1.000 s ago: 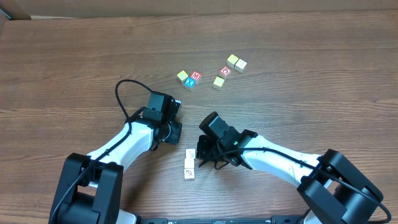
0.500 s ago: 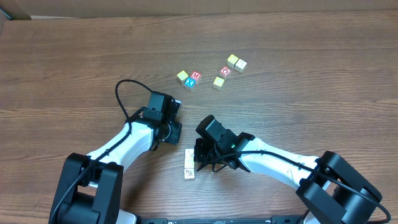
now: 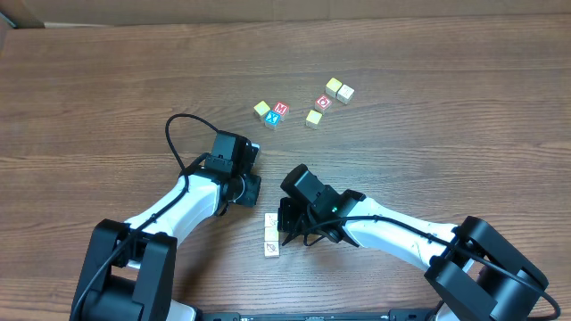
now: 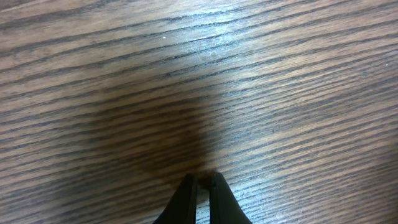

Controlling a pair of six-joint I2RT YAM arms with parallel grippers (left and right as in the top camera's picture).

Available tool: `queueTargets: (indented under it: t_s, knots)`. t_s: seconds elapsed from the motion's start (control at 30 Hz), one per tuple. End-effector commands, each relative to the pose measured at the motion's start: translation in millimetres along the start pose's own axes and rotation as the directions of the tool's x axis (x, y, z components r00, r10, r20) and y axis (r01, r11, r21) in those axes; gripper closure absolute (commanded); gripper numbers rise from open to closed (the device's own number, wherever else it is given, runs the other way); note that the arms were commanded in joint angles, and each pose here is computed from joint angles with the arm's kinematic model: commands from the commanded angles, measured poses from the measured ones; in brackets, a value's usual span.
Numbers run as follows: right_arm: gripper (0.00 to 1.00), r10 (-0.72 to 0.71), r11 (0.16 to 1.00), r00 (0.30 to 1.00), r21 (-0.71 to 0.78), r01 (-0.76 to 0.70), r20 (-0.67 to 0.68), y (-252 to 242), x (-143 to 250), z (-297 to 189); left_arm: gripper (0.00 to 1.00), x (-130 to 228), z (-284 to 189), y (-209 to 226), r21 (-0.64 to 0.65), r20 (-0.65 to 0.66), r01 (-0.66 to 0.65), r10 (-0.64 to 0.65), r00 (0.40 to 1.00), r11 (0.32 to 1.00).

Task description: Flip 3 blocks

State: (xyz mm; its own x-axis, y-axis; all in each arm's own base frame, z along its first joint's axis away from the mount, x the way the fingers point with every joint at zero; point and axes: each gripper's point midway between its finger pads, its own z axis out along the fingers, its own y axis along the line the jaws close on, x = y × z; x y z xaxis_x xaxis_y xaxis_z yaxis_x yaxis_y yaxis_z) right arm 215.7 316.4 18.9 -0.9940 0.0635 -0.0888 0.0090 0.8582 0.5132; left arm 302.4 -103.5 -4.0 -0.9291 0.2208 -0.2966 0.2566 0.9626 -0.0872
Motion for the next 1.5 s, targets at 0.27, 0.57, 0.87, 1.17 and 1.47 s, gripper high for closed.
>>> queueTargets:
  t_s: [0.27,0.57,0.87,1.17,1.47]
  knots:
    - [0.96,-0.001,1.0,1.0,0.008,0.001,0.015,-3.0,-5.7,-0.7,0.96,36.3,15.1,17.0,-0.07,-0.119,0.037,-0.045,0.992,0.997]
    - [0.96,0.012,0.998,0.997,0.055,-0.016,0.079,-30.1,-37.4,-36.8,0.96,-7.5,-20.7,16.1,-0.086,-0.058,0.035,-0.04,0.998,0.996]
    - [0.95,0.008,0.966,0.982,0.253,-0.057,0.19,-73.6,-67.3,-108.6,0.96,-80.1,-123.7,6.4,-0.075,0.157,0.055,-0.043,0.987,0.996]
    - [0.82,-0.004,0.91,0.966,0.401,-0.103,0.258,-85.8,-81.7,-189.1,0.96,-90.8,-299.1,8.4,-0.095,0.573,0.123,-0.046,0.818,0.988]
    - [0.0,-0.06,0.925,0.934,0.371,-0.08,0.351,-56.7,-85.0,-258.0,0.96,20.0,-406.8,10.0,-0.065,0.78,0.15,-0.043,0.624,0.987]
